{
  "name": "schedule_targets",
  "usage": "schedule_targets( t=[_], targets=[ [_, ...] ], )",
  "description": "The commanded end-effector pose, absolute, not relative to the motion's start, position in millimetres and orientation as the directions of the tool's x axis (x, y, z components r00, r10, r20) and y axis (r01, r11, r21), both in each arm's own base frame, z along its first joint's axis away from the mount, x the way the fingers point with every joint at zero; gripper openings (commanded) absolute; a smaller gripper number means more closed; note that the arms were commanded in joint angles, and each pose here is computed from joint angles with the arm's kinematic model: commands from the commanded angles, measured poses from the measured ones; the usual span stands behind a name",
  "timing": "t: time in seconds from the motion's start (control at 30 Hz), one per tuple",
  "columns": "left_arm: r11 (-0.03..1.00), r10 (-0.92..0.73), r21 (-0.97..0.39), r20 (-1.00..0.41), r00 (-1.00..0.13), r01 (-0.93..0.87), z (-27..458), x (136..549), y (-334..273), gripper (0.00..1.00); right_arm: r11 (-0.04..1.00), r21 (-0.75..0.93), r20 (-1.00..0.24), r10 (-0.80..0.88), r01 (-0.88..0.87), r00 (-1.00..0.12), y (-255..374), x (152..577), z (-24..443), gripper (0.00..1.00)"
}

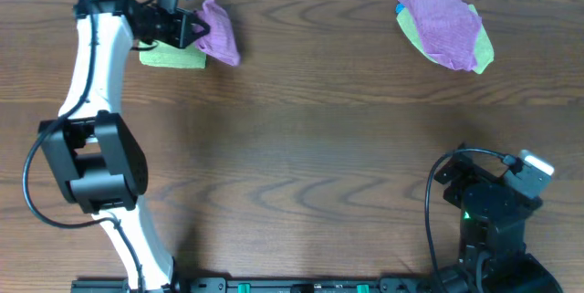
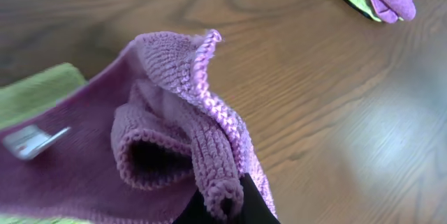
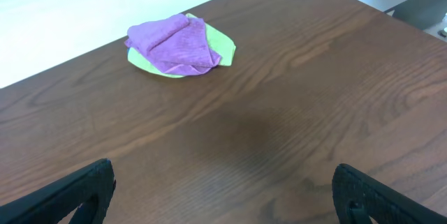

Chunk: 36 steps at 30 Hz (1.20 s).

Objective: Fold the cloth
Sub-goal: 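Carry the pink bundle left and forward over the green cloth, then lower the pink bundle onto the green cloth and open the left gripper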

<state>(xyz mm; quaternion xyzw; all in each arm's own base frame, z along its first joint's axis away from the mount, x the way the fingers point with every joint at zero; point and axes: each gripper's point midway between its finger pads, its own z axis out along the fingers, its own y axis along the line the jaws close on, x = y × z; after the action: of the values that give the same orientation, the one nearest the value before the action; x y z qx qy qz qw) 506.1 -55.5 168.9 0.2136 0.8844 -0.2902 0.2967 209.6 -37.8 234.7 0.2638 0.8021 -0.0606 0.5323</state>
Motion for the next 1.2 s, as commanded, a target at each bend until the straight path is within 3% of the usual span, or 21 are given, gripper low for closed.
schedule_targets(
  t=[0.0,0.27,0.67,0.87,1.17],
  targets=[
    [0.719,0.235,-0.337,-0.705,-0.669,0.607,184,510,-50,0.06,0.841,0.193,-0.886,0.37,0.505,-0.278,-41,208,236,0.99],
    [0.746,0.205,-0.321,-0.723,-0.66,0.583,177,523,-28,0.06,0.841,0.193,-0.886,0.37,0.505,-0.278,-41,208,236,0.99],
    [0.699,0.163,-0.39,-0.729,-0.665,0.6,151,533,-27,0.06,0.841,0.193,-0.886,0.37,0.505,-0.278,-41,208,236,0.99],
    [0.75,0.177,-0.318,-0.749,-0.639,0.58,155,549,-10,0.06,0.841,0.193,-0.886,0.371,0.505,-0.278,-41,208,236,0.99],
    [0.744,0.125,-0.367,-0.745,-0.655,0.559,150,563,1,0.06,0.841,0.193,-0.886,0.37,0.505,-0.278,-41,208,236,0.99]
  ],
)
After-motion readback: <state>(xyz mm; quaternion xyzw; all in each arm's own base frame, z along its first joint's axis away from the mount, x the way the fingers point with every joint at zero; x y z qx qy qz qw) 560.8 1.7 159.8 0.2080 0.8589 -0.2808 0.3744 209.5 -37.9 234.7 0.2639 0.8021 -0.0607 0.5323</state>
